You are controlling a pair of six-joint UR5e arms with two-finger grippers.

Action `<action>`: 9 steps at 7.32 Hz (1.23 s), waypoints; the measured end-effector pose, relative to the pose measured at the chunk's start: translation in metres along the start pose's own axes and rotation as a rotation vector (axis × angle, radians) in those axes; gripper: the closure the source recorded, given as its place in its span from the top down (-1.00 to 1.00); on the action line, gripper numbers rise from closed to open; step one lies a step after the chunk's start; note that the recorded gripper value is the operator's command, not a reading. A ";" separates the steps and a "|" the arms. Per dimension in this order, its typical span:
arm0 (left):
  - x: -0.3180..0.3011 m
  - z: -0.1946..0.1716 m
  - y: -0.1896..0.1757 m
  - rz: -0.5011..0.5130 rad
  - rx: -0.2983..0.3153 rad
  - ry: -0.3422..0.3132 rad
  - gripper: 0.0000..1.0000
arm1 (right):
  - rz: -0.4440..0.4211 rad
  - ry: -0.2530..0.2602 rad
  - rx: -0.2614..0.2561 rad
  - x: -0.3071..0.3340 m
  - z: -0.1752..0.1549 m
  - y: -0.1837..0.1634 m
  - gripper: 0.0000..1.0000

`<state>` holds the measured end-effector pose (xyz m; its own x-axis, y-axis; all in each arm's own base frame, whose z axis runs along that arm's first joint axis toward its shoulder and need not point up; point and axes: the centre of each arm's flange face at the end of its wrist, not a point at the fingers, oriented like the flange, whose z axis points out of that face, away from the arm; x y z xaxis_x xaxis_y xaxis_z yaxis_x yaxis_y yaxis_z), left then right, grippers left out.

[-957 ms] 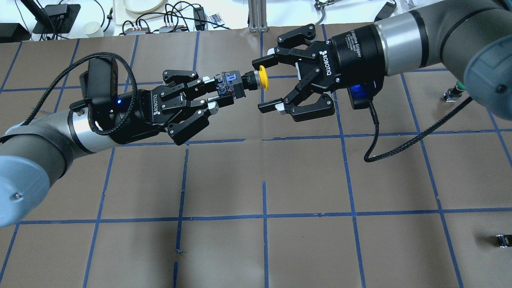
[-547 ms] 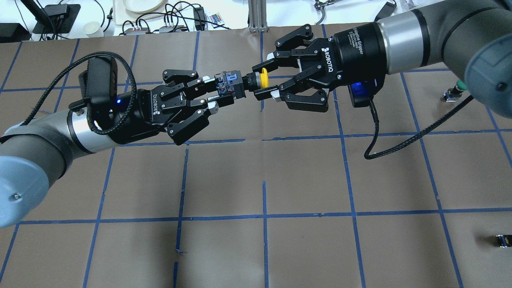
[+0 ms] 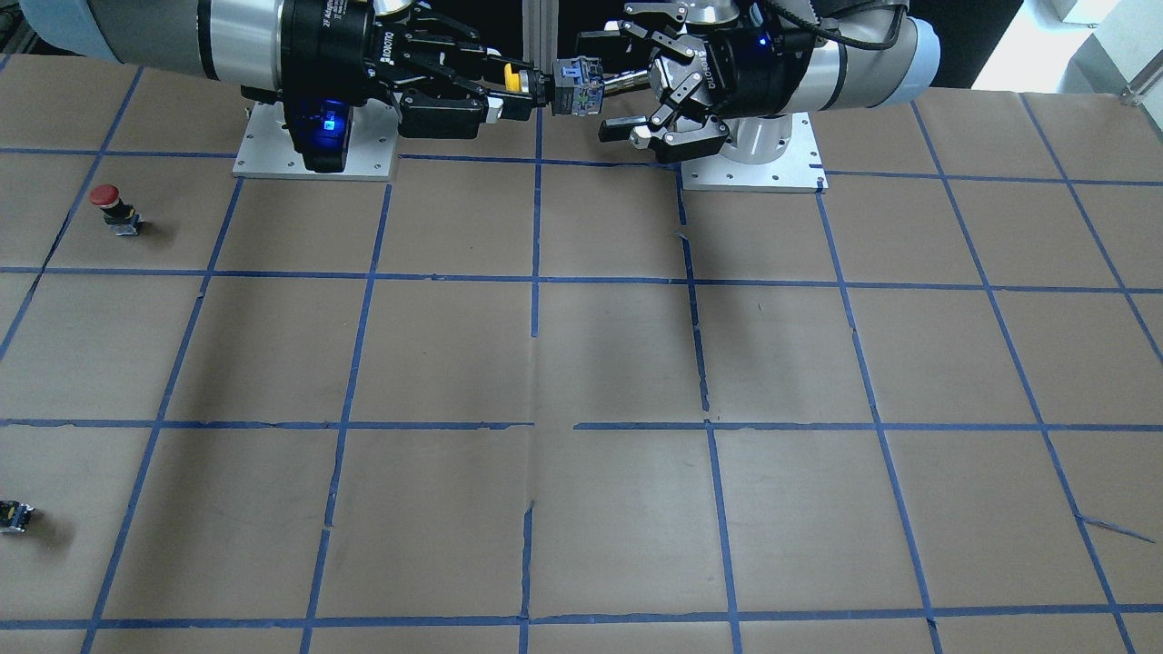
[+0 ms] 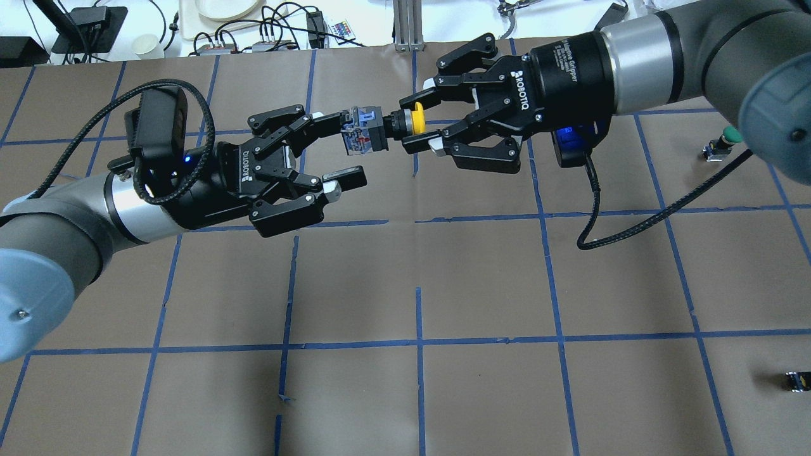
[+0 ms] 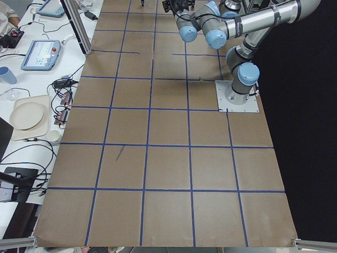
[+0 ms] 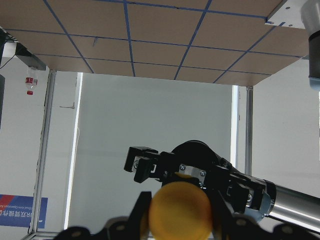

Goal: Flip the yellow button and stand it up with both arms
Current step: 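Open the left gripper and pull it back while the right gripper holds the button, then carry the button with the right gripper and lower it upright onto the table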

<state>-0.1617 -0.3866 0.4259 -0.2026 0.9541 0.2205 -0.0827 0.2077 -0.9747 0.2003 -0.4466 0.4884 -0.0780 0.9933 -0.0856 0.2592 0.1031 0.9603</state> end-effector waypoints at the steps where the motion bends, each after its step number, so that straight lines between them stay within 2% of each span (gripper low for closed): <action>1: -0.002 -0.004 -0.004 -0.050 -0.044 0.005 1.00 | -0.004 -0.004 0.005 -0.002 -0.003 0.002 -0.76; 2: -0.007 -0.011 -0.012 -0.117 -0.125 0.002 1.00 | -0.014 -0.012 0.021 -0.005 -0.010 0.004 -0.76; 3: -0.017 -0.021 -0.023 -0.205 -0.230 -0.024 1.00 | -0.046 -0.017 0.067 -0.007 -0.022 0.004 -0.76; 4: -0.028 -0.030 -0.027 -0.309 -0.341 -0.063 1.00 | -0.107 0.003 0.155 -0.006 -0.033 -0.001 -0.76; 5: -0.043 -0.037 -0.023 -0.414 -0.428 -0.098 1.00 | -0.188 0.056 0.266 -0.003 -0.041 -0.011 -0.77; 6: -0.064 -0.042 -0.014 -0.507 -0.491 -0.135 1.00 | -0.281 0.131 0.375 0.001 -0.049 -0.021 -0.79; 7: -0.090 -0.050 -0.004 -0.579 -0.594 -0.197 1.00 | -0.401 0.220 0.476 0.004 -0.062 -0.033 -0.79; 8: -0.117 -0.062 0.001 -0.620 -0.747 -0.295 1.00 | -0.546 0.320 0.555 0.006 -0.081 -0.045 -0.80; 9: -0.139 -0.075 -0.003 -0.639 -0.887 -0.399 1.00 | -0.687 0.430 0.609 0.009 -0.103 -0.057 -0.84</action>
<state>-0.0604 -0.5037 0.3955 -0.6768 0.5183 0.5229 0.3989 0.8551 -0.3312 0.0855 -0.4492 0.4605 -0.7039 0.6177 -0.3507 0.4649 0.7739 0.4301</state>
